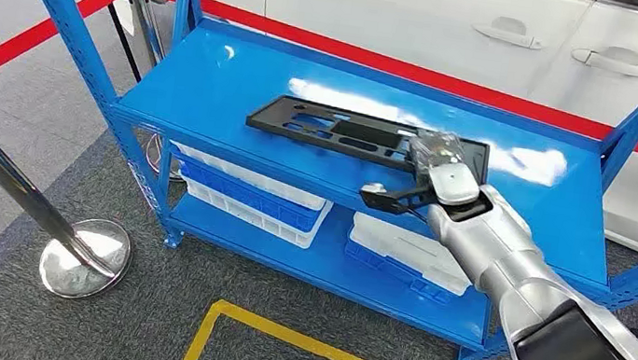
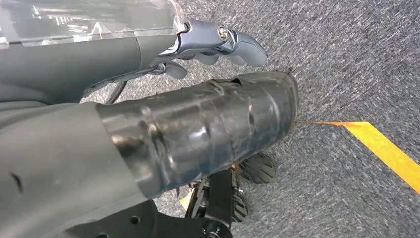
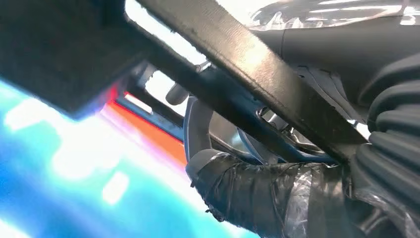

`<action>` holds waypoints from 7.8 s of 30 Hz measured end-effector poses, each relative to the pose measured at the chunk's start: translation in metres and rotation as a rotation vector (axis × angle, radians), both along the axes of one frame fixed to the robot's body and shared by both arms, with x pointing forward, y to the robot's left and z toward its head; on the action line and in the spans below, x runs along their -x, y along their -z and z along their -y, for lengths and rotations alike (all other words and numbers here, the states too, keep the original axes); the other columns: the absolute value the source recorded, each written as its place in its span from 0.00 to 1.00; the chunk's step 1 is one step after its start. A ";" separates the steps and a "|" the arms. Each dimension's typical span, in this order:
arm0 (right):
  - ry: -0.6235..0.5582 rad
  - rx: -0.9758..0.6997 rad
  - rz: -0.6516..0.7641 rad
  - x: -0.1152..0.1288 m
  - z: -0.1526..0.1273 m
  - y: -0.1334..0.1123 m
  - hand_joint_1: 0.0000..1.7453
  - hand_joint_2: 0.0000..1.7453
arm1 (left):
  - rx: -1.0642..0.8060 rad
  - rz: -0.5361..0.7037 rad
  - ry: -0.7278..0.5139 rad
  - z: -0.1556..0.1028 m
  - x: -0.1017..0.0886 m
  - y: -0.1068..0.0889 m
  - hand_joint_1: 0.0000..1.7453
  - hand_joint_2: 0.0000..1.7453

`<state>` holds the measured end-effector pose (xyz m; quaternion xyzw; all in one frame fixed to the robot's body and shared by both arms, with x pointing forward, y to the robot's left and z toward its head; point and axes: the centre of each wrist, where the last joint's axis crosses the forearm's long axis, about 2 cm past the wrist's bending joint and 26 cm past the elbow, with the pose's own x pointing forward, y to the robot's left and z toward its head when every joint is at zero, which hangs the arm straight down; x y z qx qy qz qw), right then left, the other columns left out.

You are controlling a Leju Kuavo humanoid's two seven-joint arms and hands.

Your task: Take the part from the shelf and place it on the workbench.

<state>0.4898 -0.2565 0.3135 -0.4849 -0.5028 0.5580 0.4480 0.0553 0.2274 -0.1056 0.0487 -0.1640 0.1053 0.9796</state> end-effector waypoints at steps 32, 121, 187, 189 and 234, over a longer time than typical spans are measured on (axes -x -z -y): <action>-0.250 -0.202 0.320 0.028 -0.054 -0.173 1.00 1.00 | 0.068 0.054 -0.049 0.004 0.003 0.000 0.00 1.00; -0.210 -0.441 0.379 0.031 0.042 -0.176 1.00 1.00 | 0.076 0.063 -0.056 0.007 0.000 -0.001 0.00 1.00; -0.213 -0.430 0.379 0.027 0.027 -0.182 1.00 1.00 | 0.097 0.067 -0.078 0.010 -0.003 -0.001 0.00 1.00; -0.214 -0.423 0.382 0.026 0.024 -0.184 1.00 1.00 | 0.096 0.063 -0.083 0.009 -0.002 -0.001 0.00 1.00; -0.207 -0.353 0.360 0.024 0.005 -0.188 1.00 1.00 | 0.095 0.050 -0.090 0.007 0.000 -0.001 0.00 1.00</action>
